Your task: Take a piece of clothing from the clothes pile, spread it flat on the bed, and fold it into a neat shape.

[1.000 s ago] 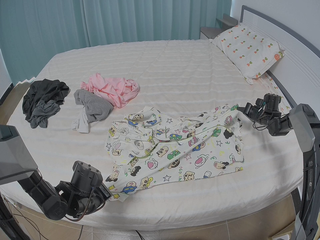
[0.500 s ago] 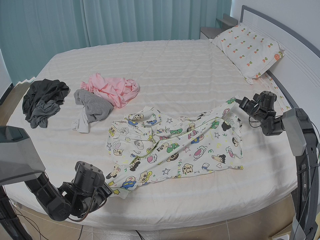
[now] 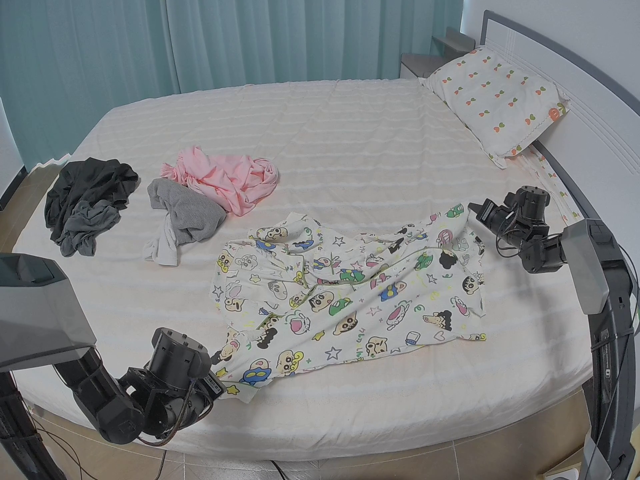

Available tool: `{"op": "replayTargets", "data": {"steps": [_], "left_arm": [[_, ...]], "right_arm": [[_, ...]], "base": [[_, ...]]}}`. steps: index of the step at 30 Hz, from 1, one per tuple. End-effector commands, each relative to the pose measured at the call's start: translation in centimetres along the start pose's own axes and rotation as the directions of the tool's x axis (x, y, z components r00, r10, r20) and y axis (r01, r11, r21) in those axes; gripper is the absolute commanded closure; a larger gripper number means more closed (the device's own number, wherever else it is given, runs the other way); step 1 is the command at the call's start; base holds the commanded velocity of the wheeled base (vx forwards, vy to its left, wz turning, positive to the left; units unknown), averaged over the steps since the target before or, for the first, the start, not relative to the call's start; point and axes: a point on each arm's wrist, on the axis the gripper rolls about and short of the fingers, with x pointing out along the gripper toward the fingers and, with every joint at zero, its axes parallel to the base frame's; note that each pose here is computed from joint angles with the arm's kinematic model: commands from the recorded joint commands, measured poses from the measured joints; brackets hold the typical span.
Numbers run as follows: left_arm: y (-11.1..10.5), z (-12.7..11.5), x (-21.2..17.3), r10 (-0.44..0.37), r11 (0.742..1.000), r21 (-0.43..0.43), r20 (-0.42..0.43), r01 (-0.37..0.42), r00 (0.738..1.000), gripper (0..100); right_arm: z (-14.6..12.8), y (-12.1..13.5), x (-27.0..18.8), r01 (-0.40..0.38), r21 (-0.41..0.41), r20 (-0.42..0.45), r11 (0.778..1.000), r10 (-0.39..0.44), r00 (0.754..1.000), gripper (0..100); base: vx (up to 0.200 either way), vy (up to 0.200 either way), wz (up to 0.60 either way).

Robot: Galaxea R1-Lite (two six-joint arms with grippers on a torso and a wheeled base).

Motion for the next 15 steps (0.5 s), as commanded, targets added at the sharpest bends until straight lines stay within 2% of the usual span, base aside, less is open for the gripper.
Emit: {"op": "replayTargets", "data": {"steps": [1,4,6,8,10,11,13,15], "left_arm": [[0.0,0.0,0.0,0.000,1.000,0.001,-0.001,0.000,1.000,100],[0.0,0.0,-0.1,0.000,1.000,0.001,-0.001,0.000,1.000,100],[0.1,0.0,-0.1,0.000,1.000,0.001,-0.001,0.000,1.000,100],[0.2,-0.1,-0.1,0.003,1.000,0.000,-0.002,-0.003,1.000,100],[0.3,-0.1,-0.2,0.006,1.000,0.002,-0.005,-0.006,1.000,100],[0.3,-0.1,-0.2,0.007,1.000,0.001,-0.004,-0.007,1.000,100],[0.3,-0.1,-0.2,0.004,1.000,0.001,-0.006,-0.004,1.000,100],[0.3,-0.1,-0.2,0.004,1.000,0.003,-0.006,-0.004,1.000,100]], "right_arm": [[0.3,-0.1,-0.4,0.012,0.005,-0.011,1.000,-0.012,1.000,0],[0.7,-0.6,-1.5,0.056,0.026,-0.060,0.998,-0.054,0.997,0],[1.0,-0.9,-2.0,0.068,0.034,-0.063,0.997,-0.066,0.996,0],[1.6,-1.7,-3.9,0.112,0.054,-0.079,0.992,-0.108,0.991,0],[1.2,-2.0,-6.5,0.161,0.076,-0.133,0.984,-0.150,0.980,0],[1.2,-2.0,-6.9,0.166,0.078,-0.140,0.983,-0.154,0.978,0],[0.1,-2.2,-10.8,0.192,0.104,-0.221,0.976,-0.165,0.961,0],[-0.3,-2.1,-12.6,0.195,0.114,-0.246,0.974,-0.163,0.956,0]], "base": [[0.000,0.000,0.00],[0.000,0.000,0.00],[0.000,0.000,0.00],[0.000,0.000,0.00],[0.000,0.000,0.00],[0.000,0.000,0.00],[0.000,0.000,0.00],[0.000,0.000,0.00]]}}
